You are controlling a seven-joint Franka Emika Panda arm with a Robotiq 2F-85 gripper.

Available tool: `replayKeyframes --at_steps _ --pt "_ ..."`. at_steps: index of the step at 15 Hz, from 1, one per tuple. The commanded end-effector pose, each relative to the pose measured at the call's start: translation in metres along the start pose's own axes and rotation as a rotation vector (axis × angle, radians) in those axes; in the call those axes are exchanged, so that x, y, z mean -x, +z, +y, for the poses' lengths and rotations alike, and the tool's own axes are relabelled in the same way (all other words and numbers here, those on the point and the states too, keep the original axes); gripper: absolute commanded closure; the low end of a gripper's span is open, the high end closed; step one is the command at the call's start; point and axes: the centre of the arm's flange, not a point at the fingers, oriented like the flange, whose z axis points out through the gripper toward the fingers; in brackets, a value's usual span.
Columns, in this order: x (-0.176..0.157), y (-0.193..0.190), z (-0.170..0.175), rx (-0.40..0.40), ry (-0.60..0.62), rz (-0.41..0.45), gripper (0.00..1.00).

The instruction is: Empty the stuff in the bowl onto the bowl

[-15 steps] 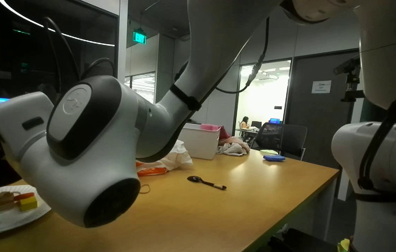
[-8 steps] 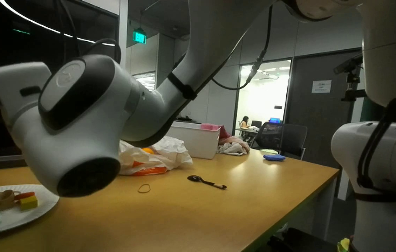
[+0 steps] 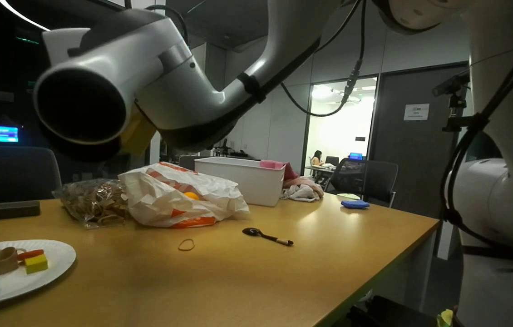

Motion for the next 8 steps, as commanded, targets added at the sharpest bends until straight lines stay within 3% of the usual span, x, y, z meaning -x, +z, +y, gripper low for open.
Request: replayKeyframes --at_steps 1,5,8 --pt "-0.014 -0.006 0.041 -0.121 -0.017 -0.177 0.93" --pt "-0.015 -0.014 0.052 -0.284 -0.029 -0.390 0.92" --pt "0.007 -0.012 0.044 -0.386 -0.055 -0.560 0.92"
